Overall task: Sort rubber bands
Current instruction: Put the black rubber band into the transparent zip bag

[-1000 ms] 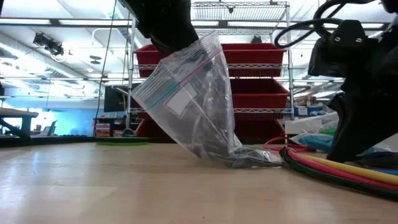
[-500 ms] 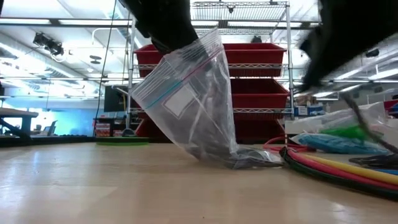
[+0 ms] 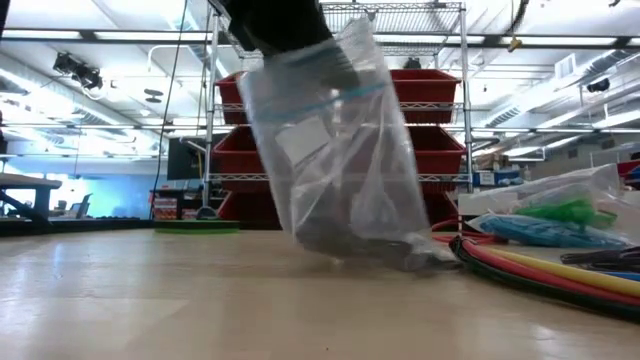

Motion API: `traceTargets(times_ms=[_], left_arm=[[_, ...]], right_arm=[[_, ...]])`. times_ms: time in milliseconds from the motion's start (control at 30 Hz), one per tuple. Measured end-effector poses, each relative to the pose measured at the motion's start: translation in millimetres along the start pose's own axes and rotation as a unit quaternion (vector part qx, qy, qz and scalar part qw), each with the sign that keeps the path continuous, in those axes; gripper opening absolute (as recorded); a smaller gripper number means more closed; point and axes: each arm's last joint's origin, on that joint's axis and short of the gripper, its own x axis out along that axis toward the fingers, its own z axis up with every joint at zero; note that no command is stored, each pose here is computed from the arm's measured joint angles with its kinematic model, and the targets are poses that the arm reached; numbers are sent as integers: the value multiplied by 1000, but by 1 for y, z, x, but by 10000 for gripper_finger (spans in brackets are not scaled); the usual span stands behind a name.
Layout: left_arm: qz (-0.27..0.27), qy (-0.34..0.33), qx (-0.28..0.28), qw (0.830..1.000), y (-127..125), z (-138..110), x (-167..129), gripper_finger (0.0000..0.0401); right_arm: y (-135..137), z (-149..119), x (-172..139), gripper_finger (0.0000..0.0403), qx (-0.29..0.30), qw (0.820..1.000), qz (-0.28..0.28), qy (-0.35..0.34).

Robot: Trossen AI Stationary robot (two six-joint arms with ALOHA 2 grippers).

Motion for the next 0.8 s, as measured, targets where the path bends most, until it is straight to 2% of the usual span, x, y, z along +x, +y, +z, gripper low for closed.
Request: traceTargets(times_ms=[467, 633, 800], left_arm=[[-64, -36, 3, 997, 2, 10, 0, 10], [-74, -32, 2, 997, 3, 9, 0, 10], [-83, -27, 1, 996, 3, 8, 1, 10]], right_arm=[[-11, 21, 9, 0, -23, 994, 41, -98], [-13, 19, 16, 0, -28, 994, 39, -98], [-16, 7, 23, 0, -32, 998, 25, -48]])
